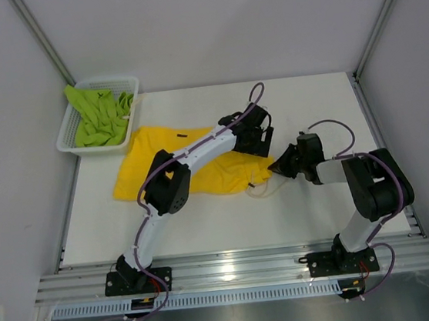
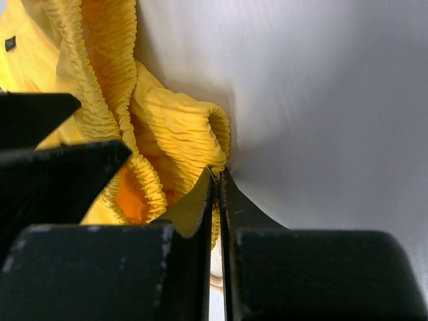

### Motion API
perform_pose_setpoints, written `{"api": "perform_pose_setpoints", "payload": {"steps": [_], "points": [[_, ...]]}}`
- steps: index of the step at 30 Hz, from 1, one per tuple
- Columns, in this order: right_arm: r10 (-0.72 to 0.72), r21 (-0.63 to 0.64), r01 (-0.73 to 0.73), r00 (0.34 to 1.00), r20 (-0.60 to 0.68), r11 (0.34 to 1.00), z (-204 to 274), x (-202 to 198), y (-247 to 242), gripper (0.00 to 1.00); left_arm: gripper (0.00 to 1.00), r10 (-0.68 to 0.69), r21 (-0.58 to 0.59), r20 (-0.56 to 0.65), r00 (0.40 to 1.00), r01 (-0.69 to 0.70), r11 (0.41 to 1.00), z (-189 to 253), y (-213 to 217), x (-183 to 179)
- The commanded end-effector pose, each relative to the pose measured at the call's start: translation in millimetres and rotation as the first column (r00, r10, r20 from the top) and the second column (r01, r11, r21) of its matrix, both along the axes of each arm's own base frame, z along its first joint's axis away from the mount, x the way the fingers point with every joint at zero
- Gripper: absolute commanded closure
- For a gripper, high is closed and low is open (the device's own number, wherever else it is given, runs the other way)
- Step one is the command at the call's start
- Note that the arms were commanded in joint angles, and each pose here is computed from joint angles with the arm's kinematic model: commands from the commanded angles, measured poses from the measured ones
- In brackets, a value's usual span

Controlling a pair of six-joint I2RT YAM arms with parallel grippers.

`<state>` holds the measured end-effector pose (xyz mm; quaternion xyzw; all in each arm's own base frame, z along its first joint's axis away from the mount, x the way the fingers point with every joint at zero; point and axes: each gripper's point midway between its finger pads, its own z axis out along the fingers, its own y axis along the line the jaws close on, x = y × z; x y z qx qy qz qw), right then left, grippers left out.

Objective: Fold and stack the shorts
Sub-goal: Fold the shorts

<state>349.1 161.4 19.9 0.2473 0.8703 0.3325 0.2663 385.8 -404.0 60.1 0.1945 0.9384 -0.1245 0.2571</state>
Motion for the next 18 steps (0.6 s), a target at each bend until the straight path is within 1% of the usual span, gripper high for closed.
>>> {"api": "perform_pose_setpoints", "payload": {"steps": [1, 2, 5, 9, 10, 13, 14, 15, 18], "points": [[0.011, -0.05, -0.01, 1.0, 0.009, 0.999, -5, -10, 1, 0.99, 0.12, 0.098, 0.042, 0.069, 0.993, -0.101, 0.994, 13, 14, 17], [0.016, -0.048, -0.015, 1.0, 0.012, 0.999, -3, -11, 3, 0.99, 0.14, 0.109, 0.052, 0.085, 0.99, -0.114, 0.992, 14, 16, 20], [0.018, -0.047, -0.017, 1.0, 0.019, 0.999, -2, -14, 6, 1.0, 0.22, 0.118, 0.057, 0.095, 0.988, -0.123, 0.991, 14, 16, 23], [0.02, -0.048, -0.019, 1.0, 0.022, 0.999, -1, -15, 7, 1.0, 0.33, 0.127, 0.067, 0.091, 0.988, -0.133, 0.989, 11, 18, 23], [0.023, -0.048, -0.022, 0.999, 0.024, 0.999, 0, -15, 7, 1.0, 0.33, 0.126, 0.063, 0.09, 0.988, -0.132, 0.989, 11, 17, 23], [0.023, -0.046, -0.022, 0.999, 0.023, 0.999, 0, -15, 7, 1.0, 0.31, 0.119, 0.059, 0.075, 0.99, -0.123, 0.991, 5, 15, 21], [0.023, -0.046, -0.022, 0.999, 0.023, 0.999, 0, -15, 7, 1.0, 0.28, 0.119, 0.06, 0.072, 0.99, -0.123, 0.991, 4, 15, 20], [0.023, -0.046, -0.022, 0.999, 0.026, 0.999, 1, -14, 8, 1.0, 0.22, 0.118, 0.059, 0.071, 0.99, -0.122, 0.991, 3, 15, 21], [0.024, -0.046, -0.023, 0.999, 0.025, 0.999, 0, -14, 8, 1.0, 0.14, 0.108, 0.02, 0.061, 0.992, -0.109, 0.994, 3, 6, 21]]}}
